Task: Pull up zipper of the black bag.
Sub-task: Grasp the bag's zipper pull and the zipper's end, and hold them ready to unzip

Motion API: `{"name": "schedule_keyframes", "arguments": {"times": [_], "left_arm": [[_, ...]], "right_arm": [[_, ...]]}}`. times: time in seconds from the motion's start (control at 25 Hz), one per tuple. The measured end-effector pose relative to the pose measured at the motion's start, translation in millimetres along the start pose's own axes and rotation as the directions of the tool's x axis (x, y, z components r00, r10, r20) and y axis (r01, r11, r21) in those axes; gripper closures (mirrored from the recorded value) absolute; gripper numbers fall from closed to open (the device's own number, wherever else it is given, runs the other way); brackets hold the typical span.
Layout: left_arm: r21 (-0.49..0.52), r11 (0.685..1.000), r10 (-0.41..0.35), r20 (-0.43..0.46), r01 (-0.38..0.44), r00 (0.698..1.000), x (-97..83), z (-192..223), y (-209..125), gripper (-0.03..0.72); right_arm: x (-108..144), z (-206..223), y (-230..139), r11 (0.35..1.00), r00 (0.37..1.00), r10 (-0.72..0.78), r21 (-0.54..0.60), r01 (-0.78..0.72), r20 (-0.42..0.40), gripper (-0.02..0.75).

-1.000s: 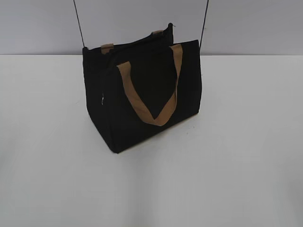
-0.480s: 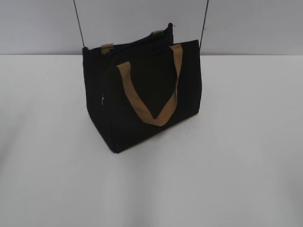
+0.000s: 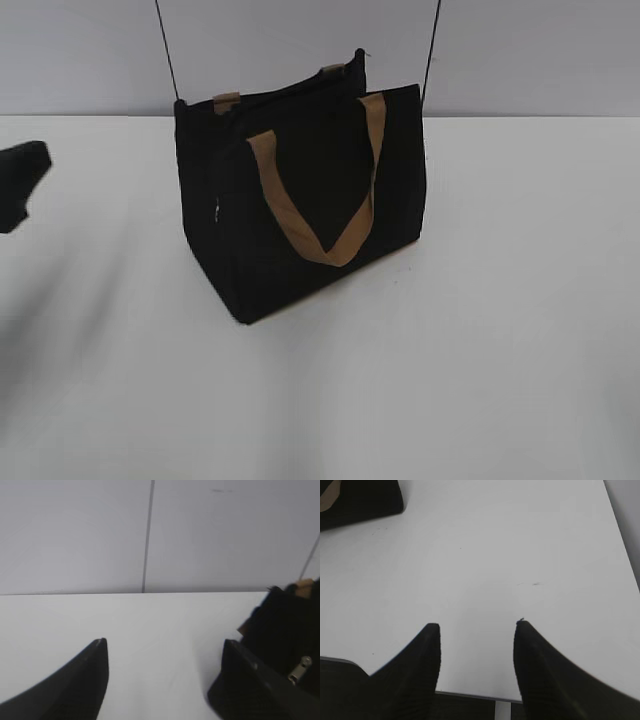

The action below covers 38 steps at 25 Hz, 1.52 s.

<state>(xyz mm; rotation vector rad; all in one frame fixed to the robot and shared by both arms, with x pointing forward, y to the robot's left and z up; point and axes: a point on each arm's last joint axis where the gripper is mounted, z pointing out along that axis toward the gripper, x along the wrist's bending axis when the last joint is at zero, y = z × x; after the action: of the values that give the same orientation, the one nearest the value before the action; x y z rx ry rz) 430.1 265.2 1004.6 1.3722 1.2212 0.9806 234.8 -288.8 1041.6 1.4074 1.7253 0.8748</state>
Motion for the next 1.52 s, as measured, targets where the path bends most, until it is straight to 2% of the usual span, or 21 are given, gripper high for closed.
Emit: {"name": "schedule_keyframes", "arguments": {"times": [0.12, 0.28, 0.36, 0.56, 0.72, 0.88, 1.16, 1.52], "left_arm": [[0.018, 0.999, 0.029, 0.061, -0.03, 0.998, -13.2, 21.9, -19.3, 0.157], [0.04, 0.998, 0.054, 0.088, -0.057, 0.995, -18.8, 43.9, -46.8, 0.157], [0.029, 0.997, 0.068, 0.131, -0.072, 0.989, -23.1, 51.2, -57.8, 0.157], [0.075, 0.996, 0.02, 0.254, -0.04, 0.967, -34.2, 62.6, -90.1, 0.157], [0.131, 0.991, -0.012, 0.287, -0.027, 0.958, -37.3, 68.7, -110.0, 0.157], [0.175, 0.984, -0.035, 0.38, -0.035, 0.924, -47.2, 81.8, -124.7, 0.163], [0.155, 0.986, -0.019, 0.45, -0.057, 0.893, -55.7, 99.4, -128.2, 0.206], [0.111, 0.993, -0.022, 0.481, -0.036, 0.876, -61.2, 115.9, -120.5, 0.21]], "right_arm": [[0.0, 0.0, 0.0, 1.0, 1.0, 0.0, 0.0, 0.0, 0.0, 0.37], [0.0, 0.0, 0.0, 1.0, 1.0, 0.0, 0.0, 0.0, 0.0, 0.37], [0.0, 0.0, 0.0, 1.0, 1.0, 0.0, 0.0, 0.0, 0.0, 0.37], [0.0, 0.0, 0.1, 1.0, 1.0, 0.0, -0.001, 0.0, 0.0, 0.37], [0.0, 0.0, 0.1, 1.0, 1.0, 0.0, -0.001, 0.0, 0.0, 0.37], [0.0, 0.0, 0.1, 1.0, 1.0, 0.0, -0.001, 0.0, 0.0, 0.37], [0.0, 0.0, 0.1, 1.0, 1.0, 0.0, -0.001, 0.0, 0.0, 0.37], [0.0, 0.0, 0.1, 1.0, 1.0, 0.0, -0.001, 0.0, 0.0, 0.37]]}}
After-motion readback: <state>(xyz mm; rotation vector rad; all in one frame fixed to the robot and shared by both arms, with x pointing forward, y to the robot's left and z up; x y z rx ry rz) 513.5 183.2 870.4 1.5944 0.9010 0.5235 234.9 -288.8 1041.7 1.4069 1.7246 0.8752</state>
